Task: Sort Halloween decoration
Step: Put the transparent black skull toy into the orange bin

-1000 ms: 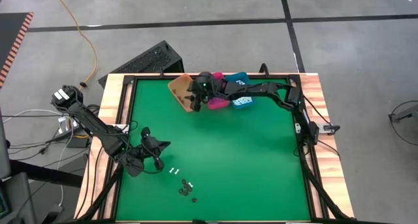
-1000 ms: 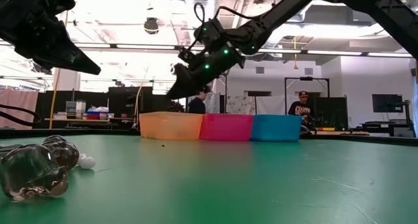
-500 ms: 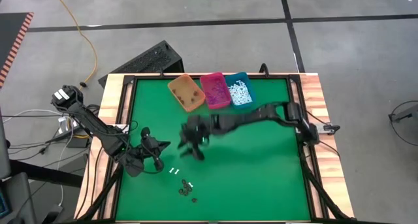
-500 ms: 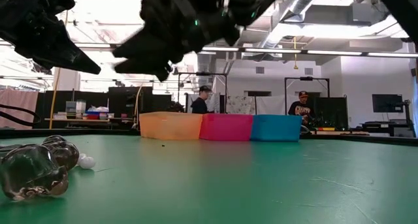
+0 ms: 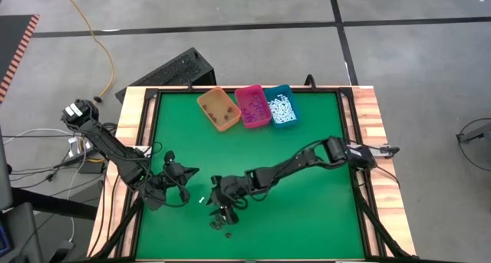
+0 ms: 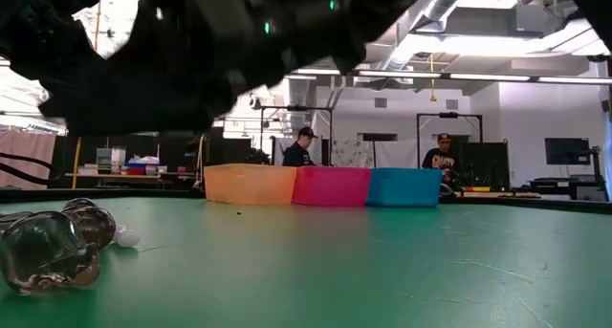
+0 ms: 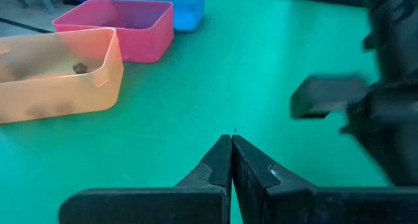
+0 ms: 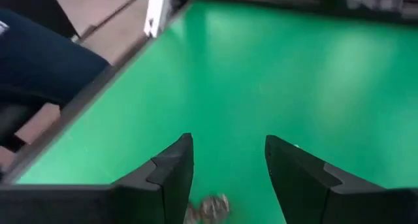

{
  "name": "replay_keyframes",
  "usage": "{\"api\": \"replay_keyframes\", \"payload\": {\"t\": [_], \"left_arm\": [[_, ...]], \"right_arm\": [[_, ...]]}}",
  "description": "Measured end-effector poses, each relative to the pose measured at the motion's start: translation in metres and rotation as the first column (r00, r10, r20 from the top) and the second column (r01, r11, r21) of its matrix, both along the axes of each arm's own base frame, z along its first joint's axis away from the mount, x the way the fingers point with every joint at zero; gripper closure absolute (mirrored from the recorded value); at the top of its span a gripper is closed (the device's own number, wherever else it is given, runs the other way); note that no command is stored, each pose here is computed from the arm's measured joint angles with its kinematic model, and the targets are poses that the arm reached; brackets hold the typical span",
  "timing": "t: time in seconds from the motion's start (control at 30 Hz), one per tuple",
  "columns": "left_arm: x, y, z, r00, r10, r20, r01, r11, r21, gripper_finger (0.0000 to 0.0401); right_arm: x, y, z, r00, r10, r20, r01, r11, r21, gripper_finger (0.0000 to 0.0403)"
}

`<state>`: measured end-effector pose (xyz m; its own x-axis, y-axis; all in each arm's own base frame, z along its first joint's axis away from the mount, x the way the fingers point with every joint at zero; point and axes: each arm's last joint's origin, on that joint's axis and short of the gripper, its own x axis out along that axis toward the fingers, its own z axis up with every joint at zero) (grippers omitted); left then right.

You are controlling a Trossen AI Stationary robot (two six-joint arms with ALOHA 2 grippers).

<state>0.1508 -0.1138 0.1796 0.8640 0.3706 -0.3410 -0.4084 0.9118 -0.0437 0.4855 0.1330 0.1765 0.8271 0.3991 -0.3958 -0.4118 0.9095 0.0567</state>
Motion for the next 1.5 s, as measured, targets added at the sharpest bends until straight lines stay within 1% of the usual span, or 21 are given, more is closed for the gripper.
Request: {"api": "replay_keyframes", "payload": {"t": [0.13, 0.27, 0.5, 0.63, 0.8, 0.9, 1.03, 1.13, 1.23, 1.37, 1.5], "left_arm": [[0.0, 0.0, 0.0, 1.0, 0.001, -0.003, -0.001, 1.0, 0.004, 0.0401], [0.0, 0.0, 0.0, 1.0, 0.001, -0.005, -0.001, 1.0, 0.007, 0.0401], [-0.001, 0.002, -0.002, 1.0, 0.004, -0.021, -0.004, 1.0, 0.018, 0.0401], [-0.001, 0.002, -0.002, 1.0, 0.005, -0.021, -0.004, 1.0, 0.017, 0.0401], [-0.001, 0.001, -0.002, 1.0, 0.005, -0.02, -0.005, 1.0, 0.016, 0.0401], [-0.001, 0.001, -0.002, 1.0, 0.005, -0.02, -0.005, 1.0, 0.016, 0.0401], [-0.001, 0.001, -0.002, 1.0, 0.005, -0.02, -0.005, 1.0, 0.016, 0.0401], [-0.001, 0.001, -0.002, 1.0, 0.005, -0.02, -0.004, 1.0, 0.016, 0.0401], [-0.001, 0.002, -0.002, 1.0, 0.005, -0.021, -0.004, 1.0, 0.017, 0.0401], [-0.002, 0.002, -0.003, 1.0, 0.01, -0.03, -0.009, 1.0, 0.021, 0.0401], [-0.002, 0.002, -0.003, 1.0, 0.012, -0.029, -0.011, 1.0, 0.018, 0.0401]], "right_arm": [[0.003, 0.0, -0.021, 0.998, -0.012, -0.054, 0.012, 1.0, 0.01, 0.0186], [0.003, 0.003, -0.035, 0.997, -0.006, -0.081, 0.007, 1.0, 0.011, 0.0186], [0.003, 0.004, -0.039, 0.996, -0.001, -0.094, 0.002, 1.0, 0.01, 0.0186], [0.002, 0.001, -0.042, 0.993, 0.0, -0.118, -0.001, 1.0, -0.011, 0.0186], [0.003, -0.008, -0.045, 0.988, -0.039, -0.152, 0.035, 0.999, -0.029, 0.0186], [0.006, -0.018, -0.044, 0.987, -0.07, -0.144, 0.066, 0.997, -0.032, 0.0186], [0.01, -0.03, -0.041, 0.987, -0.093, -0.128, 0.093, 0.996, -0.006, 0.0186], [0.01, -0.03, -0.04, 0.992, -0.043, -0.119, 0.047, 0.998, 0.028, 0.0186], [0.01, -0.02, -0.036, 0.996, -0.01, -0.083, 0.014, 0.999, 0.04, 0.0186], [0.009, -0.01, -0.033, 0.999, 0.021, -0.027, -0.021, 1.0, 0.013, 0.0186], [0.01, -0.014, -0.033, 1.0, -0.008, -0.007, 0.008, 0.999, -0.039, 0.0186]]}}
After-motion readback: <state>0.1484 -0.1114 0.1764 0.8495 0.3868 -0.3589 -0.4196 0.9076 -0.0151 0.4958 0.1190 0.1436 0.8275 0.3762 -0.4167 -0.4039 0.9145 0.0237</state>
